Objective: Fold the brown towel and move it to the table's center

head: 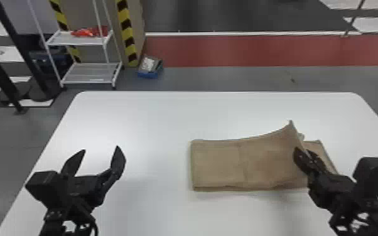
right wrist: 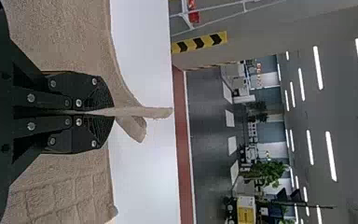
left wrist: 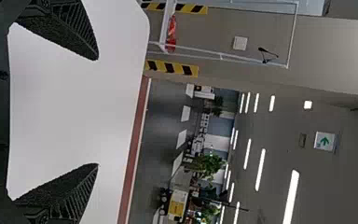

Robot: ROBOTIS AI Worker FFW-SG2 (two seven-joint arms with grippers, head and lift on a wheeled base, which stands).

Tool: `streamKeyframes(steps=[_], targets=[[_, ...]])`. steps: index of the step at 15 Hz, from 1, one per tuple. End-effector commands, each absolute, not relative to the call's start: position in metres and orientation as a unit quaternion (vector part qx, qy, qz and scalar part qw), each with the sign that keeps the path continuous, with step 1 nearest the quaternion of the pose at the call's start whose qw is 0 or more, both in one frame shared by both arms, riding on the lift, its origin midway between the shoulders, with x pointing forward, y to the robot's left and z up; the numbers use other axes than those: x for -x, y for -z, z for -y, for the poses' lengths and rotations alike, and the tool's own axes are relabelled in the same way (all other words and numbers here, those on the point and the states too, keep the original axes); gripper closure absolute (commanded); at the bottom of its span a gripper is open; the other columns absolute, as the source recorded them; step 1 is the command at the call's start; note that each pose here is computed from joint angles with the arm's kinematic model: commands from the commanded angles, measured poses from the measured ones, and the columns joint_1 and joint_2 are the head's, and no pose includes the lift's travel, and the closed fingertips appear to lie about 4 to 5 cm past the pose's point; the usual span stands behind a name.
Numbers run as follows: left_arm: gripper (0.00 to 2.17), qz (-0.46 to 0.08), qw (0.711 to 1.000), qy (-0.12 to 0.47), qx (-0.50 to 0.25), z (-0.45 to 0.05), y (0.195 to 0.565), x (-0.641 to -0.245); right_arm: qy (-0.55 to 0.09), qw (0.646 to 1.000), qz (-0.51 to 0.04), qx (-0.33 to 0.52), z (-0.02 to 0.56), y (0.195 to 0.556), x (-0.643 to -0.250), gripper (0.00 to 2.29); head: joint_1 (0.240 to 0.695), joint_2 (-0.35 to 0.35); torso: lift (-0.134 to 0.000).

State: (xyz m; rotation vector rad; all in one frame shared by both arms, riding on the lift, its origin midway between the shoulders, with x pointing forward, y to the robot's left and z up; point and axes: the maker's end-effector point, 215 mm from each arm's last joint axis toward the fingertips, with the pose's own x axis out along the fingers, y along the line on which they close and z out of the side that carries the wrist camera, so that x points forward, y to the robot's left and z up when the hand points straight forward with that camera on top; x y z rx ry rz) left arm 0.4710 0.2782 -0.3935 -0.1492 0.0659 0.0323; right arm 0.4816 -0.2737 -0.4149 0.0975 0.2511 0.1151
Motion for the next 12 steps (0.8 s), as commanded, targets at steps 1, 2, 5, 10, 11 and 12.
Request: streamKeyframes(steps=[1, 2, 5, 10, 11, 12], targets=[[0.06, -0.033, 0.996, -0.015, 0.075, -0.276, 0.394, -0.472, -0.045, 0.991, -0.114, -0.052, 0.290, 0.403, -0.476, 1.43, 0.695, 0.007, -0.097], [0.06, -0.033, 0.997, -0.013, 0.075, -0.275, 0.393, -0.472, -0.039, 0.992, -0.110, -0.056, 0.297, 0.399, -0.475, 1.43, 0.695, -0.002, -0.097], [0.06, -0.033, 0.997, -0.011, 0.075, -0.273, 0.393, -0.472, -0.031, 0.990, -0.122, -0.059, 0.306, 0.408, -0.472, 1.43, 0.695, -0.024, -0.097], [0.06, -0.035, 0.996, -0.010, 0.076, -0.272, 0.395, -0.472, -0.015, 0.989, -0.132, -0.064, 0.325, 0.414, -0.474, 1.41, 0.695, -0.046, -0.097], [0.06, -0.035, 0.996, -0.010, 0.076, -0.272, 0.395, -0.472, -0.012, 0.989, -0.133, -0.067, 0.329, 0.415, -0.473, 1.41, 0.695, -0.051, -0.097], [0.06, -0.037, 0.996, -0.010, 0.075, -0.271, 0.396, -0.473, -0.009, 0.989, -0.132, -0.070, 0.331, 0.414, -0.473, 1.41, 0.695, -0.060, -0.097]])
